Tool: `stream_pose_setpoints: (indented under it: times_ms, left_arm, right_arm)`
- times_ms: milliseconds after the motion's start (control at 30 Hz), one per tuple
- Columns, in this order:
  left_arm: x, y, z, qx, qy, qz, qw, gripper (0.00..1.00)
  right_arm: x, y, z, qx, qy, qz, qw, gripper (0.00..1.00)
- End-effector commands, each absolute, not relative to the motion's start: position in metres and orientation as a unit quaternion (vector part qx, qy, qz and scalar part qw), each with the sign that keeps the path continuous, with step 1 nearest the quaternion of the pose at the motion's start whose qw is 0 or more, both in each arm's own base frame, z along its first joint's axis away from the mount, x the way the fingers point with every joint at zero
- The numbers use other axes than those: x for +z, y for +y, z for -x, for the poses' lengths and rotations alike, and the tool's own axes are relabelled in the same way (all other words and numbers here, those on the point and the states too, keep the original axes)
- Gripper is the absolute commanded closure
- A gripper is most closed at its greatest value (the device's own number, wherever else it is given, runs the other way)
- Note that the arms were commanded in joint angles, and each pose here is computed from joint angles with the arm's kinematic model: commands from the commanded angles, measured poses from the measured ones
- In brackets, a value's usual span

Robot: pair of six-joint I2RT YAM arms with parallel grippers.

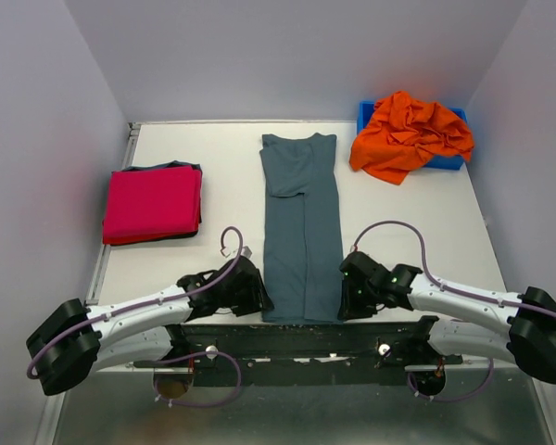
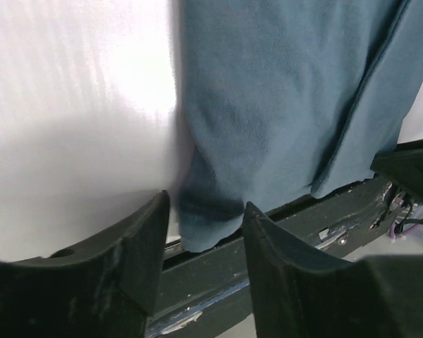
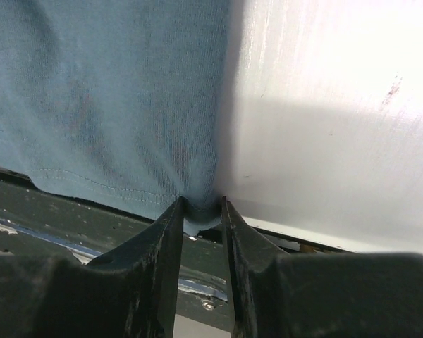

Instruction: Fold and stack the t-shirts

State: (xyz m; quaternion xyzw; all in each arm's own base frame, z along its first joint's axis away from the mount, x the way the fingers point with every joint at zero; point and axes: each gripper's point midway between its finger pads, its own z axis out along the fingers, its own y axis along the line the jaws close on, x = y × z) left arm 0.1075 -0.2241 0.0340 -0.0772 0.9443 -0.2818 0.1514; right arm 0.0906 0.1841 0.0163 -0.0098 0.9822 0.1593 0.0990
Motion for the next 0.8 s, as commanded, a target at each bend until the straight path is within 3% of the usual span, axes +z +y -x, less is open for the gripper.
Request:
stream_pose_setpoints:
  times_ms: [0, 167, 333, 367, 433, 500, 767]
  left_arm:
    - [0.036, -0.242, -0.105, -0.305, 0.939, 0.071, 0.138, 0.46]
    - [0.031, -0.246, -0.092, -0.304, 0.943, 0.063, 0.116, 0.62]
    - [0.031, -0.243, -0.081, -0.302, 0.945, 0.064, 0.105, 0.65]
    - [0.031, -0.242, -0.081, -0.304, 0.945, 0.065, 0.105, 0.69]
    - [0.032, -0.242, -0.081, -0.308, 0.943, 0.067, 0.106, 0.85]
    - [0.036, -0.244, -0.081, -0.313, 0.941, 0.066, 0.107, 1.0]
    - [0.101, -0.261, -0.12, -0.361, 0.913, 0.058, 0.181, 1.0]
  right_arm:
    - [0.011, 0.186, -0.088, 0.165, 0.982, 0.02, 0.093, 0.64]
    - [0.011, 0.187, -0.085, 0.169, 0.982, 0.024, 0.086, 0.68]
    - [0.011, 0.185, -0.079, 0.18, 0.98, 0.021, 0.079, 0.74]
    - [0.011, 0.185, -0.079, 0.18, 0.98, 0.02, 0.08, 0.78]
    - [0.013, 0.185, -0.079, 0.182, 0.98, 0.018, 0.081, 0.94]
    - [0.018, 0.186, -0.08, 0.183, 0.98, 0.016, 0.082, 0.99]
    - [0.081, 0.196, -0.112, 0.208, 0.965, 0.018, 0.157, 0.99]
